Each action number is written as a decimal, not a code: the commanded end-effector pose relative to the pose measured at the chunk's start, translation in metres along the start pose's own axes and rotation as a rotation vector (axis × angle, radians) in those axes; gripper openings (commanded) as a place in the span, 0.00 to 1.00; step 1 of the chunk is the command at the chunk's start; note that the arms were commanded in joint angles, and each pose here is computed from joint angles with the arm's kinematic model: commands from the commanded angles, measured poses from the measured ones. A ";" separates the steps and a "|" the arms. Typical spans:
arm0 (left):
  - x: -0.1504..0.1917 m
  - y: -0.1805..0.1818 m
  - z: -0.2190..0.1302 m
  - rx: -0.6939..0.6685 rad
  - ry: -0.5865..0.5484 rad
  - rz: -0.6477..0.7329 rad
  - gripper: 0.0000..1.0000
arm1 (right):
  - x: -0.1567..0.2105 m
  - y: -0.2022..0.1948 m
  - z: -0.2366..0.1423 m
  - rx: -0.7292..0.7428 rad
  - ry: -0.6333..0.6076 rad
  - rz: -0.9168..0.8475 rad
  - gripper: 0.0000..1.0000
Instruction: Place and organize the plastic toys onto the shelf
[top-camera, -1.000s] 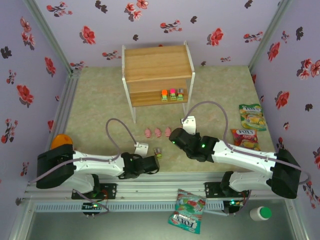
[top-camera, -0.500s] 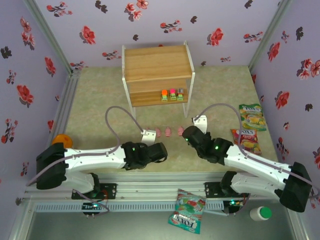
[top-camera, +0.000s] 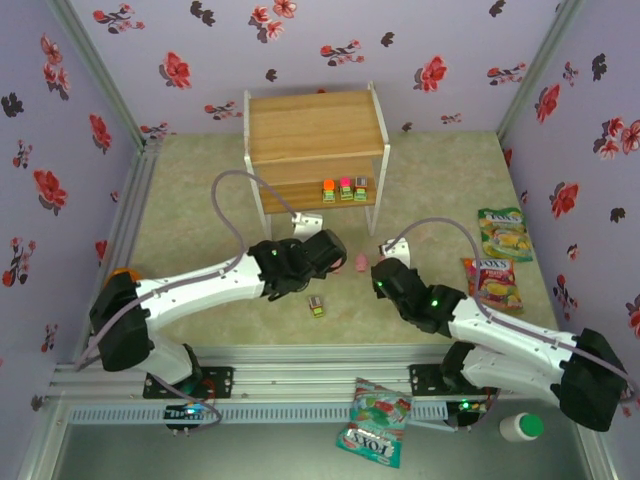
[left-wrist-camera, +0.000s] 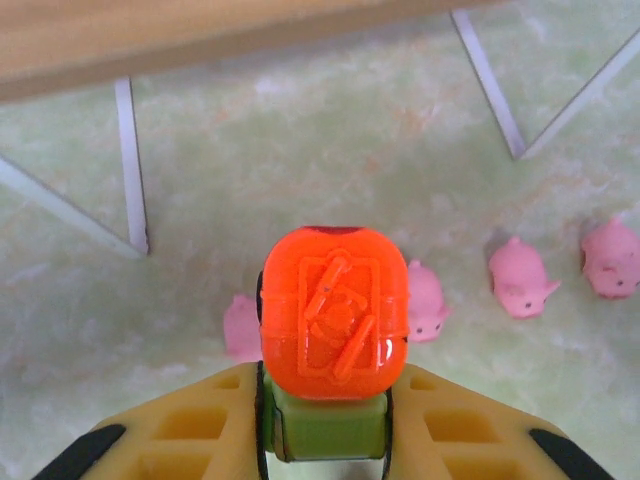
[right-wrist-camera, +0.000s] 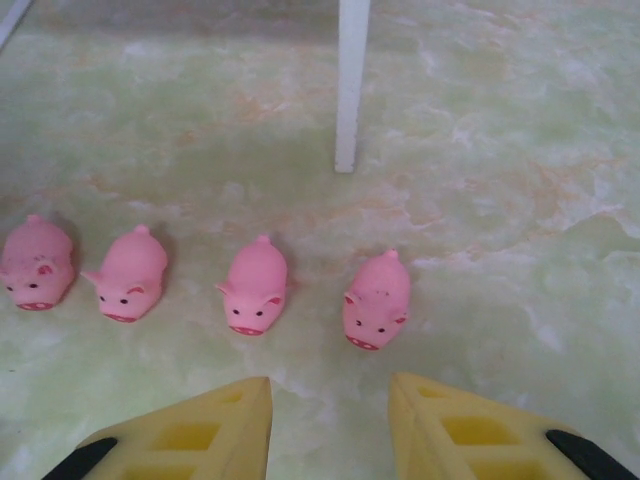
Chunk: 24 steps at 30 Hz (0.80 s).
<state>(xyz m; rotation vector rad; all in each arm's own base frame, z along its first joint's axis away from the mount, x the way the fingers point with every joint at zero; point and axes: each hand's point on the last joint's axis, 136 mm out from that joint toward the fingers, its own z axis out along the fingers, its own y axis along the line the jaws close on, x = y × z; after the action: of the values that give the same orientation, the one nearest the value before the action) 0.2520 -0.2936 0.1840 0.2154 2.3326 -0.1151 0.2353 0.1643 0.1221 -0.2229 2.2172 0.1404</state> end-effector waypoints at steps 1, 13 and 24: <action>-0.023 0.004 -0.003 -0.039 -0.025 0.053 0.22 | -0.011 0.008 -0.004 -0.061 -0.046 -0.010 0.37; -0.074 0.005 0.012 -0.082 -0.050 0.030 0.22 | -0.005 0.024 -0.004 -0.161 -0.040 0.013 0.37; -0.093 0.014 0.033 -0.124 -0.056 -0.001 0.22 | -0.002 0.024 -0.002 -0.162 -0.036 0.017 0.37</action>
<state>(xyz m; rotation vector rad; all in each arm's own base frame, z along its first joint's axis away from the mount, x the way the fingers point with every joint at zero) 0.3314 -0.3029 0.2176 0.1558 2.3008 -0.0225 0.2296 0.1880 0.1253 -0.2942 2.1836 0.3178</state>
